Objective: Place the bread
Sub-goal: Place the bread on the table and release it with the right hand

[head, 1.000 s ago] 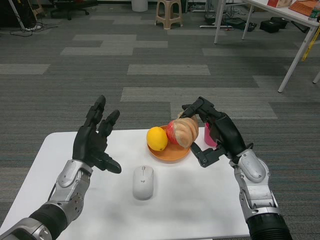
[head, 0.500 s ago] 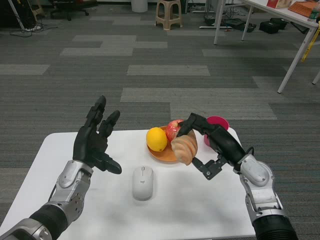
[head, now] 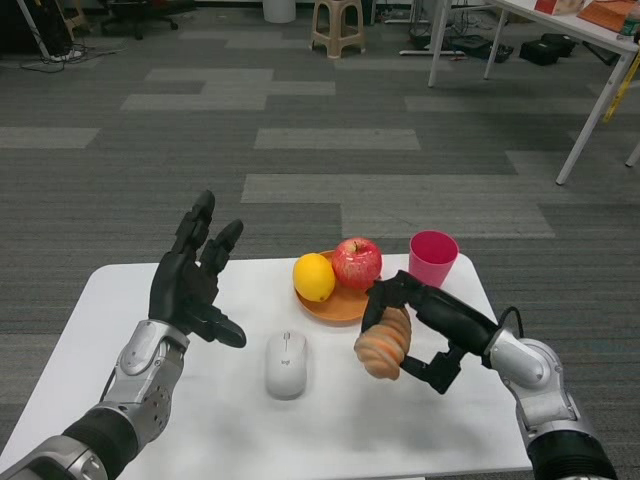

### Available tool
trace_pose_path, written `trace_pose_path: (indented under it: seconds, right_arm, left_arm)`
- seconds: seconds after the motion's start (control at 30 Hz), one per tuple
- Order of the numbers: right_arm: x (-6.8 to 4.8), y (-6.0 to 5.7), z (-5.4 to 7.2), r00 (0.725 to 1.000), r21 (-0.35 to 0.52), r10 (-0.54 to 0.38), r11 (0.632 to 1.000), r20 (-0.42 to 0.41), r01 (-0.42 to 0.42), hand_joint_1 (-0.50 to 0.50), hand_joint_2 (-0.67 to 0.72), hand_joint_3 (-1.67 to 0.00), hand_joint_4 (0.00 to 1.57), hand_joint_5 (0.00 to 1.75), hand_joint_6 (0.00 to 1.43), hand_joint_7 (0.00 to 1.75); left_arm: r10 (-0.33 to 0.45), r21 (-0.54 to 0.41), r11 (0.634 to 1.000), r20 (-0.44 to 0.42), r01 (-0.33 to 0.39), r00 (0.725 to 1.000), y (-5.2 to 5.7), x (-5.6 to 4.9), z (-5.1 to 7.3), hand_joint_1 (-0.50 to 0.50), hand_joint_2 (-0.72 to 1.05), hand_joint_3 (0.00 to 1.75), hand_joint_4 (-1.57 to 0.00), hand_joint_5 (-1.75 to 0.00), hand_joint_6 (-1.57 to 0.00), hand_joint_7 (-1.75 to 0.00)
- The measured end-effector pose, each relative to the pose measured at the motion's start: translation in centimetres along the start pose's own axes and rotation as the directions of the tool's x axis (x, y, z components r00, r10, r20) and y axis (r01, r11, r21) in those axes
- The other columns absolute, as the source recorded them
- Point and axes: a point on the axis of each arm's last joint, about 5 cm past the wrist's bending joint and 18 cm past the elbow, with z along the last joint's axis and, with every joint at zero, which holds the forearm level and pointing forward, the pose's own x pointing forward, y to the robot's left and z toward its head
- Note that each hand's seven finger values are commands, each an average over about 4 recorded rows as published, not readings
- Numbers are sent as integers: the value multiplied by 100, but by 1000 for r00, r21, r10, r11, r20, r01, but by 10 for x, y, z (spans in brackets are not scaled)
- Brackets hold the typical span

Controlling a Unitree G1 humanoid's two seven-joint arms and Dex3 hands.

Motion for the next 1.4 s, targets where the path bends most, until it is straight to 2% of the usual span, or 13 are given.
trace_pose_path:
  seconds: [0.13, 0.3, 0.37, 0.5, 0.6, 0.7, 0.8, 0.87, 1.0, 1.07, 1.17, 1.27, 1.4]
  right_arm:
    - [3, 0, -2, 997, -65, 72, 995, -4, -72, -18, -35, -151, 0, 87, 72, 154]
    - [2, 0, -11, 988, -90, 145, 985, -51, -149, -17, -32, -155, 0, 87, 64, 154]
    - [2, 1, -14, 984, -82, 164, 982, -73, -170, -17, -29, -159, 0, 87, 57, 157]
    - [2, 4, -24, 973, -27, 190, 980, -132, -195, -17, -24, -159, 0, 87, 37, 161]
    - [2, 8, -31, 955, 27, 220, 975, -198, -219, -17, -22, -159, 0, 87, 30, 161]
    - [1, 8, -34, 946, 56, 220, 975, -238, -213, -20, -24, -159, 0, 87, 21, 159]
    - [1, 8, -35, 941, 67, 213, 977, -262, -202, -31, -32, -153, 0, 80, 9, 150]
    - [2, 8, -35, 940, 72, 211, 977, -267, -199, -40, -38, -143, 0, 73, 3, 136]
    - [1, 7, -35, 940, 66, 206, 979, -271, -195, -42, -45, -127, 0, 46, 0, 49]
    - [1, 5, -34, 941, 55, 200, 980, -273, -192, -42, -48, -127, 0, 27, 0, 23]
    - [0, 3, -33, 942, 34, 189, 982, -277, -187, -42, -48, -127, 0, 10, 0, 3]
    - [-2, -1, -31, 942, 6, 177, 983, -283, -183, -42, -48, -121, 0, 2, 0, 0]
    - [-5, -6, -29, 942, -29, 167, 983, -292, -183, -42, -48, -125, 0, 0, 0, 0]
  left_arm:
    - [0, -3, 1000, -1, 0, 1000, -1, 0, 0, 50, -37, 9, 0, -41, 0, 0]
    - [0, -4, 1000, -2, 0, 1000, -1, 0, -1, 50, -37, 9, 0, -41, 0, 0]
    - [0, -4, 1000, -3, 0, 1000, -1, -1, -1, 50, -37, 4, 0, -41, 0, 0]
    - [-2, -5, 1000, -6, 2, 1000, -2, -1, -2, 50, -37, 9, 0, -41, 0, 0]
    - [-4, -8, 1000, -8, 4, 1000, -3, -1, -2, 50, -37, 9, 0, -41, 0, 0]
    - [-4, -8, 1000, -9, 4, 1000, -3, -1, -3, 50, -37, 9, 0, -41, 0, 0]
    - [-4, -8, 1000, -9, 4, 1000, -3, -1, -3, 50, -37, 9, 0, -41, 0, 0]
    - [-5, -8, 1000, -9, 5, 1000, -3, -1, -3, 50, -37, 9, 0, -41, 0, 0]
    - [-5, -8, 1000, -9, 5, 1000, -3, -1, -3, 50, -37, 9, 0, -41, 0, 0]
    - [-5, -8, 1000, -9, 5, 1000, -3, -1, -3, 50, -37, 9, 0, -41, 0, 0]
    - [-5, -8, 1000, -10, 5, 1000, -3, -1, -3, 50, -37, 9, 0, -41, 0, 0]
    - [-6, -8, 1000, -10, 5, 1000, -3, -1, -3, 50, -37, 7, 0, -41, 0, 0]
    - [-5, -8, 1000, -10, 5, 1000, -4, -1, -3, 50, -37, 9, 0, -41, 0, 0]
